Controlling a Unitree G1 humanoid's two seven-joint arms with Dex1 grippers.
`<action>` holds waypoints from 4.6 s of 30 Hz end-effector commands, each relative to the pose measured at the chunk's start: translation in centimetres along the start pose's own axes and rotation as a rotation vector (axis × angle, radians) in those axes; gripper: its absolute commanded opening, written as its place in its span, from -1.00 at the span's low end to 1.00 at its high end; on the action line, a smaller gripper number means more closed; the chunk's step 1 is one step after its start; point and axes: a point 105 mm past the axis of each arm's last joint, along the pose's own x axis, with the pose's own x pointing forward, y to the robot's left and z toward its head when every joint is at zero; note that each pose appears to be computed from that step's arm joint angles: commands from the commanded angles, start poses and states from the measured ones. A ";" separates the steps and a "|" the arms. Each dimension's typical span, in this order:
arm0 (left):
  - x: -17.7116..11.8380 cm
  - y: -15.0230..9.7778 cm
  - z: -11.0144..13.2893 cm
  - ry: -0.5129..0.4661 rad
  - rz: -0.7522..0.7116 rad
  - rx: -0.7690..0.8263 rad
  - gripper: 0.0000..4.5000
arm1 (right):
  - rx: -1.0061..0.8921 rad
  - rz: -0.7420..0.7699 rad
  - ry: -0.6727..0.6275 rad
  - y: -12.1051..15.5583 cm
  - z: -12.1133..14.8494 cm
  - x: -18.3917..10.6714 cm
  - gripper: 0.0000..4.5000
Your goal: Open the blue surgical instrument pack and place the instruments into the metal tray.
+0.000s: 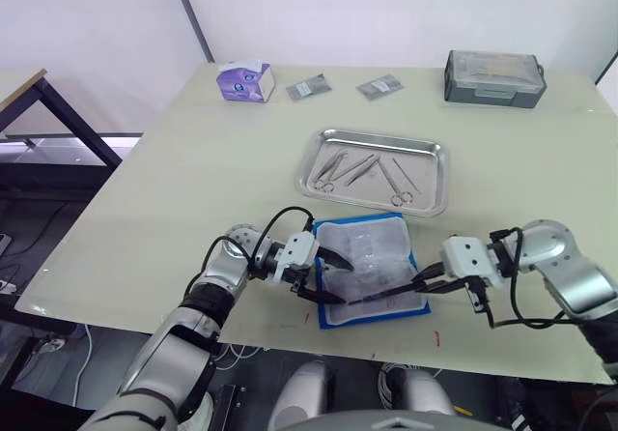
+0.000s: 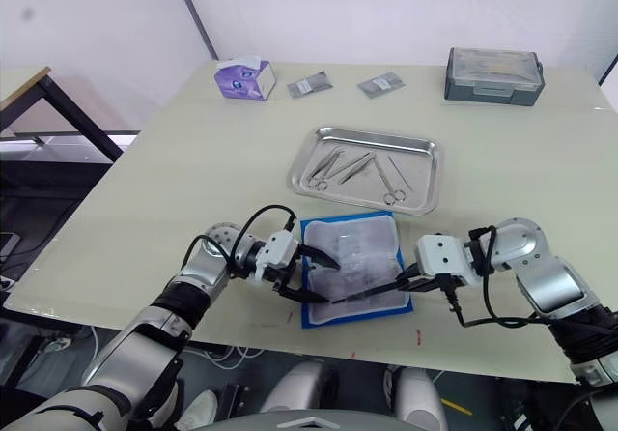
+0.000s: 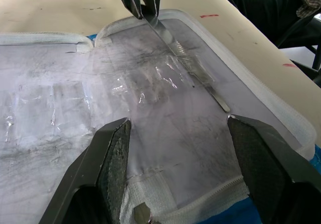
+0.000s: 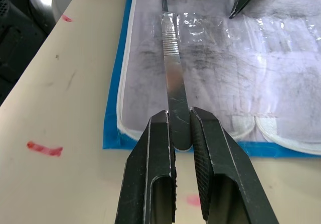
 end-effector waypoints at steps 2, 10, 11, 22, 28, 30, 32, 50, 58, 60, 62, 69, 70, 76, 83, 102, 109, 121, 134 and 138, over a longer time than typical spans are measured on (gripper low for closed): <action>1.6 -4.4 -4.9 0.091 -0.145 -0.233 0.45 | -0.063 -0.038 -0.006 -0.7 1.4 -1.9 -0.99; 1.8 -4.5 -4.9 0.088 -0.150 -0.235 0.45 | -0.063 -0.069 0.054 -0.6 0.4 -4.3 -0.99; 1.9 -4.5 -4.9 0.088 -0.151 -0.235 0.45 | -0.061 -0.072 0.058 -0.6 0.3 -4.6 -0.99; 2.0 -4.6 -4.9 0.083 -0.154 -0.232 0.45 | -0.024 -0.118 0.113 0.1 -0.9 -7.9 -0.99; 2.1 -4.6 -4.9 0.082 -0.155 -0.227 0.45 | 0.032 -0.248 0.062 -0.9 -0.4 -10.3 -0.99; 2.1 -4.5 -4.9 0.083 -0.155 -0.227 0.45 | 0.062 -0.311 0.002 -1.7 0.3 -10.4 -0.99; 2.2 -4.5 -4.9 0.083 -0.156 -0.227 0.45 | 0.129 -0.421 -0.084 -3.5 1.1 -10.3 -0.99; 2.3 -4.4 -4.8 0.074 -0.149 -0.229 0.45 | 0.519 -0.872 -0.098 -13.8 -0.7 -7.2 -0.99; 2.3 -4.6 -4.9 0.071 -0.144 -0.231 0.45 | 0.583 -0.997 -0.031 -16.9 -2.1 -5.3 -0.99; 2.3 -4.6 -4.8 0.068 -0.143 -0.230 0.45 | 0.616 -1.018 -0.026 -17.3 -2.6 -4.8 -0.99; 2.3 -4.6 -4.8 0.068 -0.143 -0.230 0.45 | 0.634 -1.042 -0.008 -17.6 -3.0 -4.6 -0.99; 2.4 -4.6 -4.8 0.065 -0.143 -0.230 0.45 | 0.697 -1.087 0.015 -18.4 -3.8 -4.2 -0.99; 2.4 -4.6 -4.8 0.065 -0.143 -0.230 0.45 | 0.700 -1.093 0.022 -18.4 -3.9 -4.2 -0.99; 2.4 -4.6 -4.8 0.064 -0.142 -0.232 0.45 | 0.703 -1.089 0.014 -18.3 -3.9 -4.1 -0.51; 2.5 -4.6 -4.9 0.066 -0.144 -0.233 0.45 | 0.665 -1.093 -0.004 -18.3 -3.1 -4.5 0.84; 1.7 -2.2 -1.8 -0.074 -0.033 -0.152 0.45 | 0.484 -1.054 -0.277 -15.1 1.9 -7.5 0.94; 0.3 -0.5 2.7 -0.227 0.070 -0.087 0.45 | 0.438 -0.985 -0.444 -11.8 3.4 -7.7 0.94; -7.9 2.8 8.8 -0.312 0.475 -0.025 0.99 | 0.393 -0.953 -0.520 -6.2 1.9 -8.5 1.00; -17.3 -1.5 6.3 -0.193 0.914 -0.161 0.99 | 0.508 -0.992 -0.474 0.8 -2.6 -10.7 1.00; -18.8 -4.5 4.2 -0.126 1.036 -0.243 0.99 | 0.538 -1.021 -0.428 3.5 -4.1 -11.4 1.00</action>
